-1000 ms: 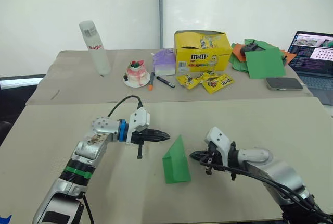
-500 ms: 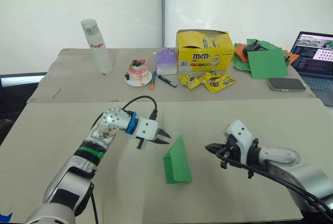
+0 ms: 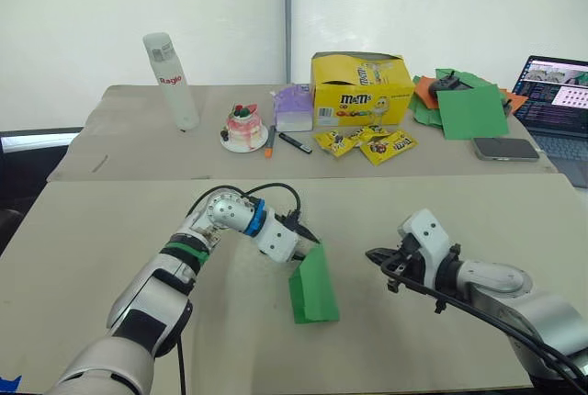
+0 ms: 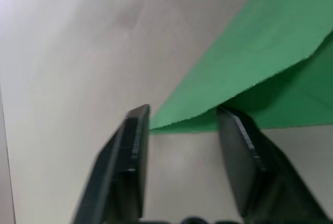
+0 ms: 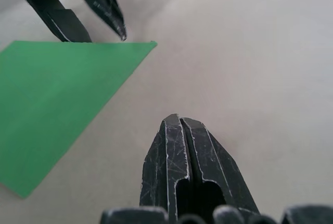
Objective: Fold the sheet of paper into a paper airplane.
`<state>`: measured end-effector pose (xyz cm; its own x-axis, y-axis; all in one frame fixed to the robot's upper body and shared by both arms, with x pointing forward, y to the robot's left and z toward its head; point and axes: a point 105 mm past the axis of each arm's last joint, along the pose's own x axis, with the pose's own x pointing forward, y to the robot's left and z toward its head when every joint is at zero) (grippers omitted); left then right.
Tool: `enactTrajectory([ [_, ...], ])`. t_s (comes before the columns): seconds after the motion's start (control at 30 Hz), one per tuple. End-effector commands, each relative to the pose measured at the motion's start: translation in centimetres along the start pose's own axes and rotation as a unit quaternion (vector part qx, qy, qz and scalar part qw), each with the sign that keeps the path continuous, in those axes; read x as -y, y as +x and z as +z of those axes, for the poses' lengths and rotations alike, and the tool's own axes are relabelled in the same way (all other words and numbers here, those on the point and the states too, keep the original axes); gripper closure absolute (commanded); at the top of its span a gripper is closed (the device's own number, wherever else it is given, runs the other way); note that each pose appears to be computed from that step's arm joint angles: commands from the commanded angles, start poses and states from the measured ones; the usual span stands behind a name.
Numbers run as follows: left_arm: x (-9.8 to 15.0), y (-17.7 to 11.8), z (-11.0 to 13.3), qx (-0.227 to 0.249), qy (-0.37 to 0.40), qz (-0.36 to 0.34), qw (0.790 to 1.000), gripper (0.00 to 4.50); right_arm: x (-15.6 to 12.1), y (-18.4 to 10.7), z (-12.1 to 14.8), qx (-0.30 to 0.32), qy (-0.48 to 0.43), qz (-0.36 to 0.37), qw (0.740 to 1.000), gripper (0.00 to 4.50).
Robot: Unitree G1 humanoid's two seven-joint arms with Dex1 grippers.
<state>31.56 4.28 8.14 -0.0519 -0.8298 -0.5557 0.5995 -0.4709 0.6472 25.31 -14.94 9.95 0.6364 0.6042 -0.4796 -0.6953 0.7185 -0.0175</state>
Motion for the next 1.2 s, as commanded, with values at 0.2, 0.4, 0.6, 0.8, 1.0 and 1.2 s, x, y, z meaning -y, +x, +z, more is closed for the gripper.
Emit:
enactTrajectory([
  [0.2, 0.1, -0.4, 0.5, 0.007, -0.002, 0.019, 1.0, 4.48, 0.5, -0.2, 1.2, 0.016, -0.015, -0.01, 1.0, 4.5],
  [0.4, -0.3, -2.3, -0.1, -0.045, -0.065, 0.063, 0.995, 4.48, 1.7, 0.4, 2.3, 0.019, -0.032, -0.011, 0.999, 4.5],
  [0.6, 0.1, -5.5, -1.2, -0.174, -0.186, 0.143, 0.956, 4.48, 3.2, 1.6, 4.8, 0.046, -0.053, -0.014, 0.997, 4.5],
  [0.8, 0.6, -4.9, 0.7, -0.202, -0.283, 0.186, 0.919, 4.48, 3.5, 2.8, 6.5, 0.063, -0.072, 0.0, 0.995, 4.5],
  [1.0, 0.7, -3.7, 1.6, -0.209, -0.323, 0.197, 0.902, 4.48, 4.1, 3.2, 7.3, 0.073, -0.082, -0.005, 0.994, 4.5],
  [1.2, 0.7, -4.1, 2.2, -0.166, -0.361, 0.186, 0.899, 2.98, 4.2, 2.6, 7.6, 0.075, -0.085, -0.008, 0.993, 4.5],
])
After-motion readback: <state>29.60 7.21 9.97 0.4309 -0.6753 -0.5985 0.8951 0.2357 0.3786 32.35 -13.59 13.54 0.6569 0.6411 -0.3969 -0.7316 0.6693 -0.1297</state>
